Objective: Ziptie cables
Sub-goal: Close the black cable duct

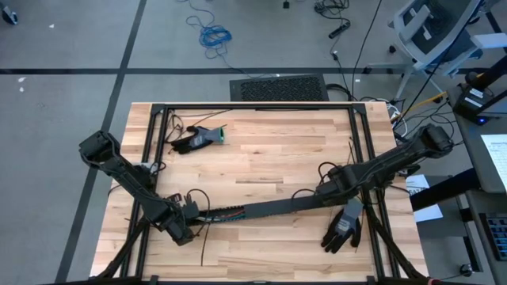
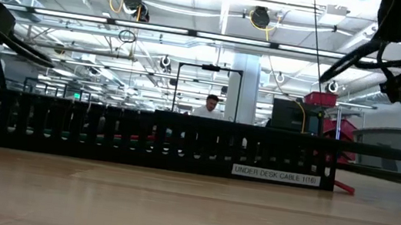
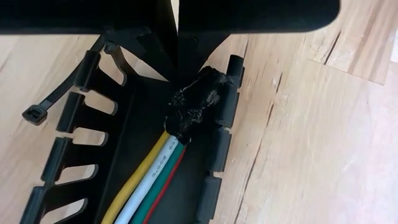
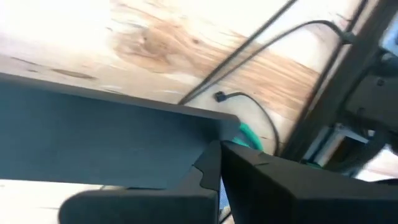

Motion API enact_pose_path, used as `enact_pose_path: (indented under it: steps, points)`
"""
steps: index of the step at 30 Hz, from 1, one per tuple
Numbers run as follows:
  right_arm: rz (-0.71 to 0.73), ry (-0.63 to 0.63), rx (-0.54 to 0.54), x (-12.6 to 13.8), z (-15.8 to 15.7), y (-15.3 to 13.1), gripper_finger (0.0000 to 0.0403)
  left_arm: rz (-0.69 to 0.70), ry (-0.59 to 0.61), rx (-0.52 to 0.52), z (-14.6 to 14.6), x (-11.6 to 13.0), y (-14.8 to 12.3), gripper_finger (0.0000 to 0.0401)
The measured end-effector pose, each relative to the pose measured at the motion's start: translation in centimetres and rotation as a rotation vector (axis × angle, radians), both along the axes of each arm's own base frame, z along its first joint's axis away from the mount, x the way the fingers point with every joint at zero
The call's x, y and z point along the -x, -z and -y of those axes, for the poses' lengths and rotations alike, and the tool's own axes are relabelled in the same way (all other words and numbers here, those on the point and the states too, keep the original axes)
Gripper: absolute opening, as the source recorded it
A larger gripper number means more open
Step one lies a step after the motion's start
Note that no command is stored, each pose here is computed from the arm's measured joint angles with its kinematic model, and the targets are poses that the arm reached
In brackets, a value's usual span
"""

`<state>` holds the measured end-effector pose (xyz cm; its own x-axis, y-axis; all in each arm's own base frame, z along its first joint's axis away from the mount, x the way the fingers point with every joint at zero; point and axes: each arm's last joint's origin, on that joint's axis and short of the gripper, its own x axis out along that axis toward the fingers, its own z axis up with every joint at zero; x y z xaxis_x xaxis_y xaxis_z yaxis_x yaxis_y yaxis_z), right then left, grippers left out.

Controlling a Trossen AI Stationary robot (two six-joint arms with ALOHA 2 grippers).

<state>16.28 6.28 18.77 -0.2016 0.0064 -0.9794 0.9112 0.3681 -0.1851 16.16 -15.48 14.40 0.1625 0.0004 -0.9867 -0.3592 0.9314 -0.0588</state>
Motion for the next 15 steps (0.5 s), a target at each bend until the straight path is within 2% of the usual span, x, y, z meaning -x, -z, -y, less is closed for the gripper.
enact_pose_path:
  steps: [8, 15]
  points:
    - [0.031, 0.010, -0.008, -0.2, -0.1, -0.1, 0.0000, 0.001, 0.000, 0.000, 0.0, 0.0, 0.0, 0.0000]
    - [-0.104, 0.071, 0.059, 1.1, 0.4, -0.4, 0.0000, 0.000, 0.000, 0.000, 0.0, 0.0, 0.0, 0.0000]
